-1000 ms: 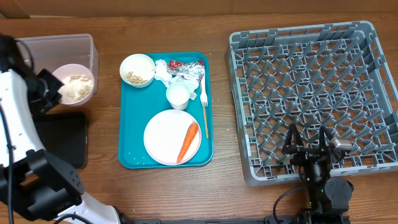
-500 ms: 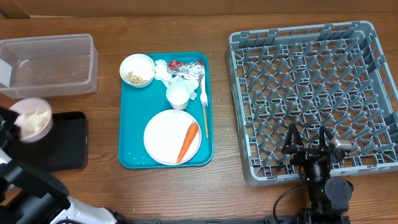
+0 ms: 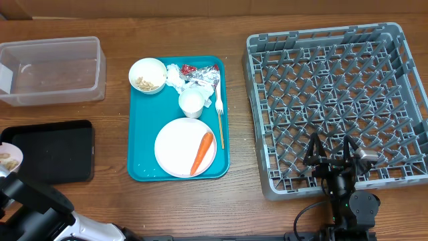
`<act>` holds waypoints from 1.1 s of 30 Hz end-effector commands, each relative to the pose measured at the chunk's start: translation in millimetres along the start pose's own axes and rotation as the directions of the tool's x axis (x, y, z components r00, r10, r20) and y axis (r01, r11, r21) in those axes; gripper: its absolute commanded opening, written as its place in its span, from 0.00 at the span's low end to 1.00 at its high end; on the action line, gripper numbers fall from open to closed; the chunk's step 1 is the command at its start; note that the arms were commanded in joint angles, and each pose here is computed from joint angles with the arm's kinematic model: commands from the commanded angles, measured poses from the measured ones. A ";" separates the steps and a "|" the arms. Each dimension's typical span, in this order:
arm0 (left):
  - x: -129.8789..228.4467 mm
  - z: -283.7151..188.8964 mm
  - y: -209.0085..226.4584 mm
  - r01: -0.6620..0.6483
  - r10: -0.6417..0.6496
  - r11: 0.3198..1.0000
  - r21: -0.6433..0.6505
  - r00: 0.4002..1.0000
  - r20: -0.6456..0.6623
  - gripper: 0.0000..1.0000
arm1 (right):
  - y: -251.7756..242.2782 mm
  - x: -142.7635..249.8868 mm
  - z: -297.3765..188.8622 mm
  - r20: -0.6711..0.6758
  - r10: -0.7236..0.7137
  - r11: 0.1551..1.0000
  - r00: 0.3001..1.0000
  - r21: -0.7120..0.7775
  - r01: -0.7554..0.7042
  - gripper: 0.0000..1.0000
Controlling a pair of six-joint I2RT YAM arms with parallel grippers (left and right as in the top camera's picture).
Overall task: Sort waste into correct bins and load items into the dishwasher rack
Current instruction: 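Lift the bowl with the left gripper and carry it left over the black tray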
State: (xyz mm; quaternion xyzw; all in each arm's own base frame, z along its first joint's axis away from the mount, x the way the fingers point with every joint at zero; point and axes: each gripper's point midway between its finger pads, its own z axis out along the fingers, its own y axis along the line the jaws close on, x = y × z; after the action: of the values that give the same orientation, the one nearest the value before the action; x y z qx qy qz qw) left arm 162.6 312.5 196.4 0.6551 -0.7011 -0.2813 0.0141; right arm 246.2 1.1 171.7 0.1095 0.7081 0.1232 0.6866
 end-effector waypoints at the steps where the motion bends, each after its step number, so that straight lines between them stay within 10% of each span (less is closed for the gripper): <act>1: -17.5 -4.2 14.7 0.059 -0.050 0.994 -0.094 0.994 0.098 0.04 | -1.6 0.7 0.2 0.007 0.003 1.000 1.000 0.003 -0.003 1.00; 33: -19.8 17.8 -33.1 -0.099 0.169 0.939 -0.330 0.967 0.192 0.04 | -1.6 0.7 0.2 0.007 0.003 1.000 1.000 0.003 -0.003 1.00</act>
State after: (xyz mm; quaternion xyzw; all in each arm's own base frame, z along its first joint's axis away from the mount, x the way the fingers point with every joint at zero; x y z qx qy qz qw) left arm 186.8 330.6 162.3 0.5721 -0.7050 -0.4125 0.0749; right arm 246.2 1.2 171.8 0.1093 0.7079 0.1234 0.6869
